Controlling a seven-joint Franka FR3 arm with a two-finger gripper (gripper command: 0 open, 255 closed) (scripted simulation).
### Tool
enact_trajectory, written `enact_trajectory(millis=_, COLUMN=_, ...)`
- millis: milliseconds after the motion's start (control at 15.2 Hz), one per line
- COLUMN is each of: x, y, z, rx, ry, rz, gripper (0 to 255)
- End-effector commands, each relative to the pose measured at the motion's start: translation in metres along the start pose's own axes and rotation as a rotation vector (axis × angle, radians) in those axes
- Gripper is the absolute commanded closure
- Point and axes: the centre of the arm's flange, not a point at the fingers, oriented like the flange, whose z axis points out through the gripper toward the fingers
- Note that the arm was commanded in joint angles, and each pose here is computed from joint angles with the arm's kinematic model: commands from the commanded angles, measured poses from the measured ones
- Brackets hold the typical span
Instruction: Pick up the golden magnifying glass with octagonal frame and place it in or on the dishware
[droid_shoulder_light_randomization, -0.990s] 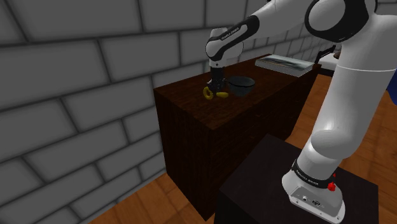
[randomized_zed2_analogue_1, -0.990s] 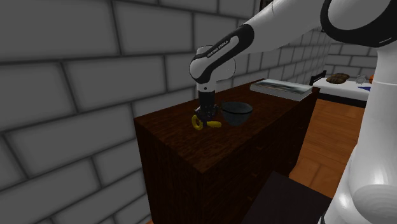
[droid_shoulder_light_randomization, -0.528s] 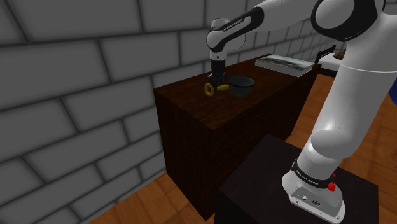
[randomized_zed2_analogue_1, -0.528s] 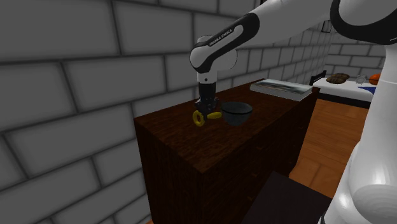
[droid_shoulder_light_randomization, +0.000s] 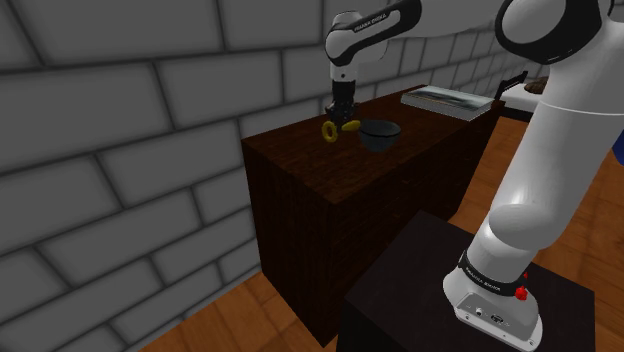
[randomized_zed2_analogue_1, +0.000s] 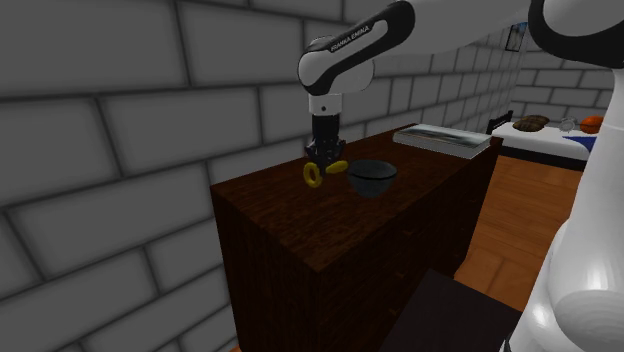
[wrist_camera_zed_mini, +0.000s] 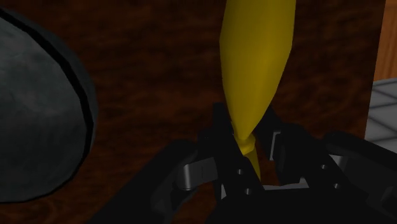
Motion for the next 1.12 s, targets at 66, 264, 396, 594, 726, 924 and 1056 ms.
enact_trajectory(millis=66, x=-0.002, y=-0.001, z=-0.016, rx=0.0, ry=0.0, rz=0.0, gripper=255)
enact_trajectory(millis=264, x=-0.003, y=-0.001, z=-0.032, rx=0.0, ry=0.0, rz=0.0, gripper=255)
enact_trajectory(millis=396, x=-0.004, y=-0.002, z=-0.042, rx=0.0, ry=0.0, rz=0.0, gripper=255)
enact_trajectory(millis=594, x=-0.005, y=-0.002, z=-0.056, rx=0.0, ry=0.0, rz=0.0, gripper=255)
enact_trajectory(millis=726, x=-0.006, y=0.025, z=-0.056, rx=0.0, ry=0.0, rz=0.0, gripper=255)
enact_trajectory(millis=924, x=-0.008, y=0.064, z=-0.056, rx=0.0, ry=0.0, rz=0.0, gripper=255)
enact_trajectory(millis=1056, x=-0.009, y=0.09, z=-0.055, rx=0.0, ry=0.0, rz=0.0, gripper=255)
